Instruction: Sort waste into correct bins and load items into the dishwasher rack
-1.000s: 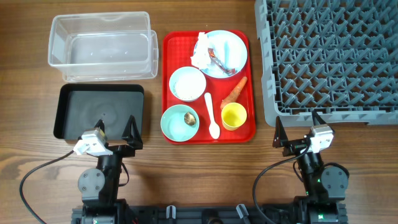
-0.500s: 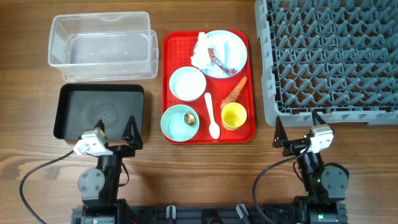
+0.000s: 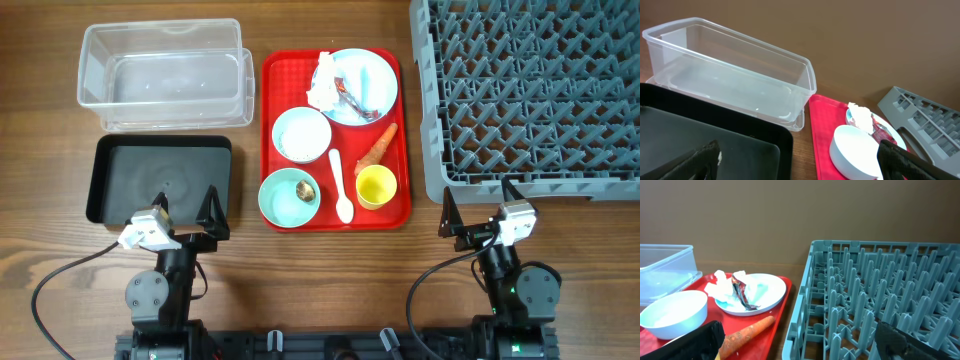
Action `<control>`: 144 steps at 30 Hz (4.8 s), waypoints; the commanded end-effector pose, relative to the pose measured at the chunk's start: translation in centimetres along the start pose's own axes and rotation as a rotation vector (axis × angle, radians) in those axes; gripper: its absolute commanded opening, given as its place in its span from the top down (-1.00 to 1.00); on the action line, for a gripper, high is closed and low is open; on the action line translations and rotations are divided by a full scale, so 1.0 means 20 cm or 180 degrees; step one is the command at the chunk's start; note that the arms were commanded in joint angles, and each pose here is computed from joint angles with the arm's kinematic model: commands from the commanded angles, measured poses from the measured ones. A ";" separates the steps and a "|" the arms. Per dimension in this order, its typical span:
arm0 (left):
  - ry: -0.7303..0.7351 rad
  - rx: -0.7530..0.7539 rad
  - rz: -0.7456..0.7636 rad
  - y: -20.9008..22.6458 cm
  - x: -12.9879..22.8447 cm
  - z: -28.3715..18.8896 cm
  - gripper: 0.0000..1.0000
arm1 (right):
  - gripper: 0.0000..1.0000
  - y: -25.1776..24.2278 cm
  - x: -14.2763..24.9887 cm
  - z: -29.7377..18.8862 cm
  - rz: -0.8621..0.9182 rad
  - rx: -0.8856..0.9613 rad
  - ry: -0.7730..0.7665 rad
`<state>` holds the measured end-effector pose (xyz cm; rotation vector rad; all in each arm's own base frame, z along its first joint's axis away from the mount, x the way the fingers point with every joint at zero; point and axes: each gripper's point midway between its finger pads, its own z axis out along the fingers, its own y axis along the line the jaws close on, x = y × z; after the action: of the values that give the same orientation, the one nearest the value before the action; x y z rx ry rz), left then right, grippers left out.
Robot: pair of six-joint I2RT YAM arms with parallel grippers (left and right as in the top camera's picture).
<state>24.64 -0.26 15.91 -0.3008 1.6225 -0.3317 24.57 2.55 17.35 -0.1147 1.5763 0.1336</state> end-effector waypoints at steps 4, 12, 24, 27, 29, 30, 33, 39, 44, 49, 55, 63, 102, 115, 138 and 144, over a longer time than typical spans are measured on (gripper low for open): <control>-0.0002 -0.0053 0.0023 0.02 0.00 0.00 -1.00 | -1.00 -0.01 0.00 0.00 0.0046 0.0029 -0.0010; -0.0003 -0.0052 0.0022 0.02 0.00 0.00 -1.00 | -0.99 -0.01 0.00 0.00 0.0046 0.0029 -0.0010; -0.0004 -0.0052 0.0012 0.02 0.00 0.00 -1.00 | -0.99 -0.06 -0.13 -0.01 0.0000 0.0225 -0.0341; 0.0001 -0.0026 0.0011 0.01 0.00 0.00 -1.00 | -0.99 -0.05 -0.25 -0.03 -0.0042 0.0214 -0.0644; -0.0027 0.0010 0.0016 0.00 -0.01 0.00 -1.00 | -0.99 -0.03 -0.36 -0.05 -0.0093 0.0151 -0.0952; -0.0049 0.0059 0.0020 -0.01 -0.02 0.00 -1.00 | -0.99 -0.02 -0.43 -0.08 -0.0126 0.0117 -0.1131; -0.0157 0.0209 0.0040 -0.06 -0.06 0.00 -1.00 | -0.99 -0.01 -0.53 -0.12 -0.0170 0.0107 -0.1397; -0.0446 0.0388 0.0098 -0.14 -0.21 -0.04 -1.00 | -1.00 0.01 -0.72 -0.20 -0.0387 0.0132 -0.1682; -0.0693 0.0495 0.0310 -0.24 -0.40 -0.10 -1.00 | -0.99 0.05 -0.92 -0.29 -0.0675 0.0134 -0.1958; -0.0757 0.0570 0.0392 -0.32 -0.55 -0.15 -1.00 | -0.99 0.12 -1.10 -0.35 -0.0817 -0.0039 -0.2114; -0.0417 0.0697 0.0382 -0.44 -0.67 -0.13 -1.00 | -0.99 0.21 -1.28 -0.28 -0.0969 -0.0407 -0.2022; 0.0578 0.0357 0.0211 -0.46 -0.74 0.03 -0.99 | -0.99 0.28 -1.38 -0.01 -0.0823 -0.0949 -0.1128; 0.3067 0.1153 0.0694 -1.11 0.09 0.86 -1.00 | -1.00 0.10 -0.78 0.69 0.0714 -0.0802 0.2001; 0.3001 0.0337 0.1281 -1.12 0.32 1.39 -0.98 | -0.99 -0.01 -0.74 0.64 0.0948 -0.0561 0.2150; 0.3376 0.0011 0.1122 -1.00 1.03 1.51 -0.97 | -1.00 -0.01 -0.67 0.59 0.0970 -0.0501 0.2360; 0.3390 0.0007 0.1127 -1.00 1.04 1.51 0.08 | -1.00 -0.01 -0.67 0.59 0.0971 -0.0501 0.2358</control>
<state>52.60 -27.58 2.28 0.2325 2.6817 -0.2286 36.39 4.39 29.51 -0.0486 2.3457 0.5286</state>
